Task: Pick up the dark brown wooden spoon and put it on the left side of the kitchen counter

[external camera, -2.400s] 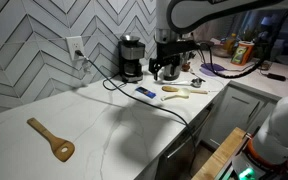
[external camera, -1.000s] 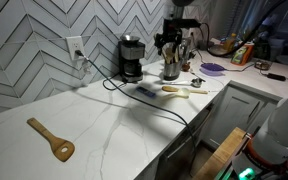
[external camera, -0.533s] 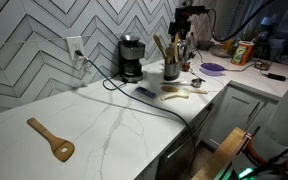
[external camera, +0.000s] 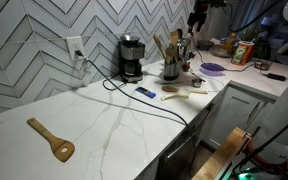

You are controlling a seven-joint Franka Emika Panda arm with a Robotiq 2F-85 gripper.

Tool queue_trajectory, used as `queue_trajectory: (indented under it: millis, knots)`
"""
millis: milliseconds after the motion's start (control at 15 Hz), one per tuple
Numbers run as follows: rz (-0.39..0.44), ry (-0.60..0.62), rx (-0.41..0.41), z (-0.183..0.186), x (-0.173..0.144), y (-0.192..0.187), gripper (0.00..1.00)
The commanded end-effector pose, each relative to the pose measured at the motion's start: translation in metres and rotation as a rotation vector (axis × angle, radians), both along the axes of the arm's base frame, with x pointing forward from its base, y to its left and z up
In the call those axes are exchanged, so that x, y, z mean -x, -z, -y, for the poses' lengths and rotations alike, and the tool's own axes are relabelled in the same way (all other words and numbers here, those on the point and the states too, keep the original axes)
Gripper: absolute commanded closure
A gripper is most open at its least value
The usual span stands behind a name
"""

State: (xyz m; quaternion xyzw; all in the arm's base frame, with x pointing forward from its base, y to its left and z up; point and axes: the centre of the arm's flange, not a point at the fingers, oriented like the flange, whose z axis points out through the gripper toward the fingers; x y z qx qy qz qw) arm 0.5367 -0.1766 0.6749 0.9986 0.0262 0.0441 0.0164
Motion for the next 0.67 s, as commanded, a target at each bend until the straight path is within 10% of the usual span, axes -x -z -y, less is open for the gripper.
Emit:
queue_trajectory:
  millis: [0,600]
  knots:
    - [-0.022,0.008,-0.062,0.059,0.007,0.016,0.00]
    - [-0.011,0.011,-0.031,0.048,0.006,0.014,0.00]
